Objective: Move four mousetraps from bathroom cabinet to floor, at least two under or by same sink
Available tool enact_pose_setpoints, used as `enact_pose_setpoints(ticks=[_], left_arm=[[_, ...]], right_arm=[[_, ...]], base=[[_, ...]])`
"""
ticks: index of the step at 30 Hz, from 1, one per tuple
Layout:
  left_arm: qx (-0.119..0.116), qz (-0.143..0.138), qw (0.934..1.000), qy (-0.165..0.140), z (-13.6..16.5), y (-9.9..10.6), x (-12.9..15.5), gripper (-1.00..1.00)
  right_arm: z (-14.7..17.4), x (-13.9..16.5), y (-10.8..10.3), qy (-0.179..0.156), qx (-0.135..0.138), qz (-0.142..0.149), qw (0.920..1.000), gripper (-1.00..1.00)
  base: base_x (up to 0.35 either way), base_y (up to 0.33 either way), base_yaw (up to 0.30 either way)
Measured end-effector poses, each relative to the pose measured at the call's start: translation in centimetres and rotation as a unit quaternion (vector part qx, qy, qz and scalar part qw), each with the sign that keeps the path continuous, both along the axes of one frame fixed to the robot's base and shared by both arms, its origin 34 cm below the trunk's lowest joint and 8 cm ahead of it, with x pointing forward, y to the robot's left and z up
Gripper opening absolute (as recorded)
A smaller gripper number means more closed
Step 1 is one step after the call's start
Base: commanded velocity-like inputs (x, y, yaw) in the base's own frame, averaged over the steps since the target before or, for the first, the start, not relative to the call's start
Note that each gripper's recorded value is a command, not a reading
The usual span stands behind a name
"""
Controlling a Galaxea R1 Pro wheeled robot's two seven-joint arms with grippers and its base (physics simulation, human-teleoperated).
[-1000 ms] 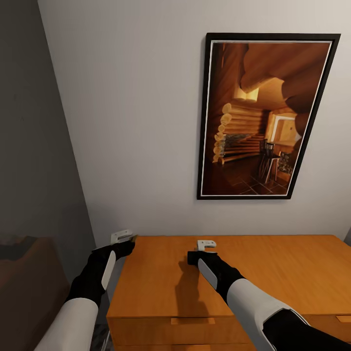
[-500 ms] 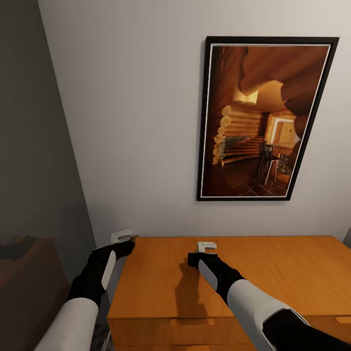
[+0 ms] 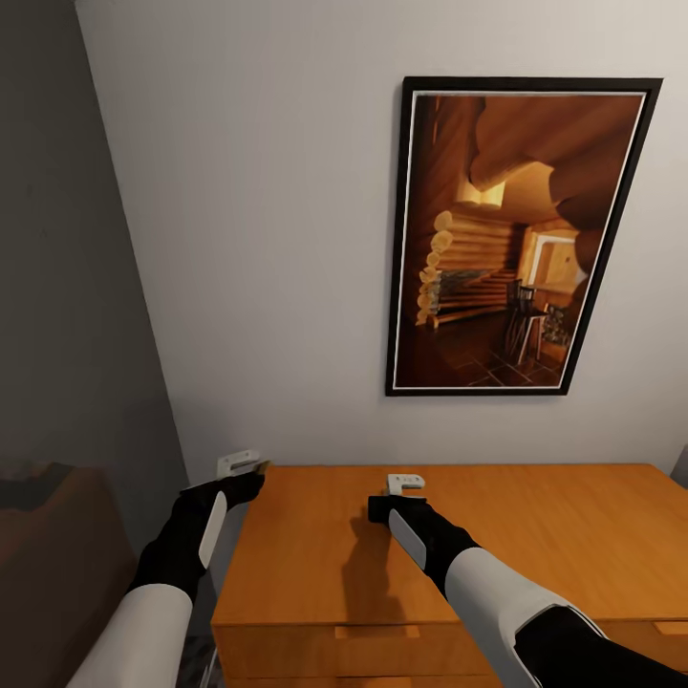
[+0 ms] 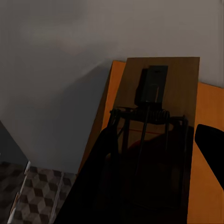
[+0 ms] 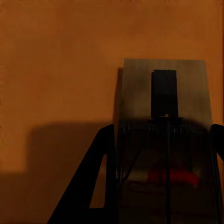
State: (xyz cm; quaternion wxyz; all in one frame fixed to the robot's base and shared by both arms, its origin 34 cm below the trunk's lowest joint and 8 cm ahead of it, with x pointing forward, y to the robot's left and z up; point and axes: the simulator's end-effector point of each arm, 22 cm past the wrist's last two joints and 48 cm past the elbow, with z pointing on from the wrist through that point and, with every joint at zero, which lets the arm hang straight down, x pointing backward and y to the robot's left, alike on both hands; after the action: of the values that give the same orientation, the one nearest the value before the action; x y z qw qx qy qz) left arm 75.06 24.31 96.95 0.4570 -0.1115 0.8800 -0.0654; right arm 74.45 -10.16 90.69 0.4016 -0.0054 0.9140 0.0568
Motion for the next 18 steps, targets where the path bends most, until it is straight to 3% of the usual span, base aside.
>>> enact_pose_setpoints(ticks=[11,18], left_arm=[[0.003,0.001,1.0,0.0,1.1,0.2,-0.3,-1.0],[0.021,-0.001,0.9998,0.004,1.6,0.5,-0.6,-1.0]], right_arm=[[1.1,-0.3,0.0,0.0,-0.001,0.0,1.0,-1.0],[1.7,-0.5,-0.1,0.0,-0.002,-0.001,1.0,-1.0]], base=[[-0.008,-0.005,0.0],[-0.206,-0.157,0.0]])
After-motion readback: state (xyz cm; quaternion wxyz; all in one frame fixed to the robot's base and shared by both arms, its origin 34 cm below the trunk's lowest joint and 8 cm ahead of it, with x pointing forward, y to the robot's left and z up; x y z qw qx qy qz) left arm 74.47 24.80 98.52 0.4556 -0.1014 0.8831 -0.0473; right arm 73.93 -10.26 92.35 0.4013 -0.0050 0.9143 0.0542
